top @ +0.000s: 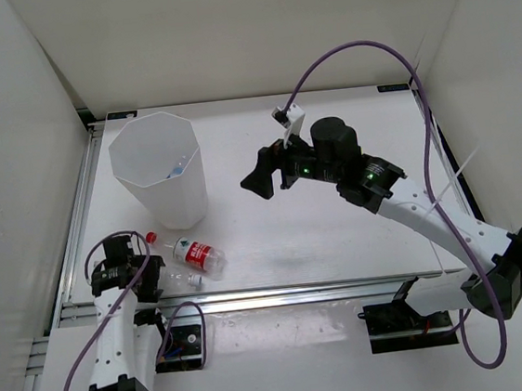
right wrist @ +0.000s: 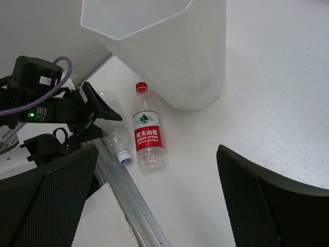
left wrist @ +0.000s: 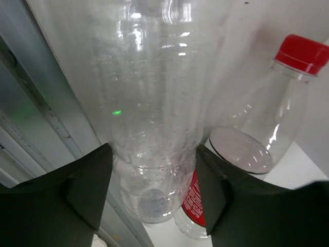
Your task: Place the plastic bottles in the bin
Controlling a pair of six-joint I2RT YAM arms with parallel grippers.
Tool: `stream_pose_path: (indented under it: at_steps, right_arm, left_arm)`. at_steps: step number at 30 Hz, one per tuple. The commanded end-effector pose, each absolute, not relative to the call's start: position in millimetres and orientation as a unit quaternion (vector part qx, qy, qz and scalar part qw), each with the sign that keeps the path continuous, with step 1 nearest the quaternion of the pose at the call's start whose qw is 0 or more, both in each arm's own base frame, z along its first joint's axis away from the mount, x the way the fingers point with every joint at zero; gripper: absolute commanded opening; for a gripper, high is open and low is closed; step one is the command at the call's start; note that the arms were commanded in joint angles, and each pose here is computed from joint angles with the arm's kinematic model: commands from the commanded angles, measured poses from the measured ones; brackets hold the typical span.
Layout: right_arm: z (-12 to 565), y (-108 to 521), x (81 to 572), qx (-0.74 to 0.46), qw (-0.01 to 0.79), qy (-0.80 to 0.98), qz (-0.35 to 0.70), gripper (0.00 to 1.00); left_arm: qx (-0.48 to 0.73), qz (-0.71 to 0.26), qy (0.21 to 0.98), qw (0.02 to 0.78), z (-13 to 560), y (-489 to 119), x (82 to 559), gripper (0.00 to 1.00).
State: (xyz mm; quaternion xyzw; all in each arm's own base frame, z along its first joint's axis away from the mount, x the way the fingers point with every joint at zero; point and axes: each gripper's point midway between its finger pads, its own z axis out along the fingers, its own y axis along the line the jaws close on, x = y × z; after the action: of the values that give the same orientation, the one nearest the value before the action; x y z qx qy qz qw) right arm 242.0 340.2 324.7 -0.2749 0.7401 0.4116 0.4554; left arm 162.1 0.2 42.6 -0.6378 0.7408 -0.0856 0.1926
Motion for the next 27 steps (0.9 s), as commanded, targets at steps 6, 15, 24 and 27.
stream_pose_path:
  at_steps: [6,15,24,27]
  right_arm:
    - [331,328,239,-0.286,0.472,0.732,0.398,1.0]
    - [337,323,242,-0.285,0.479,0.73,0.396,1.0]
    - [330,333,237,-0.289,0.451,0.733,0.419,1.0]
    - [326,334,232,-0.288,0.439,0.735,0.428,1.0]
  left_arm:
    - [-0.644,-0.046,0.736,0.204,42,13,160,0.59]
    - [-0.627,-0.04,0.685,0.368,203,46,162,0.55]
    - [-0.51,-0.062,0.653,0.557,398,68,213,0.59]
    - [-0.451,-0.114,0.629,0.622,440,62,257,0.6]
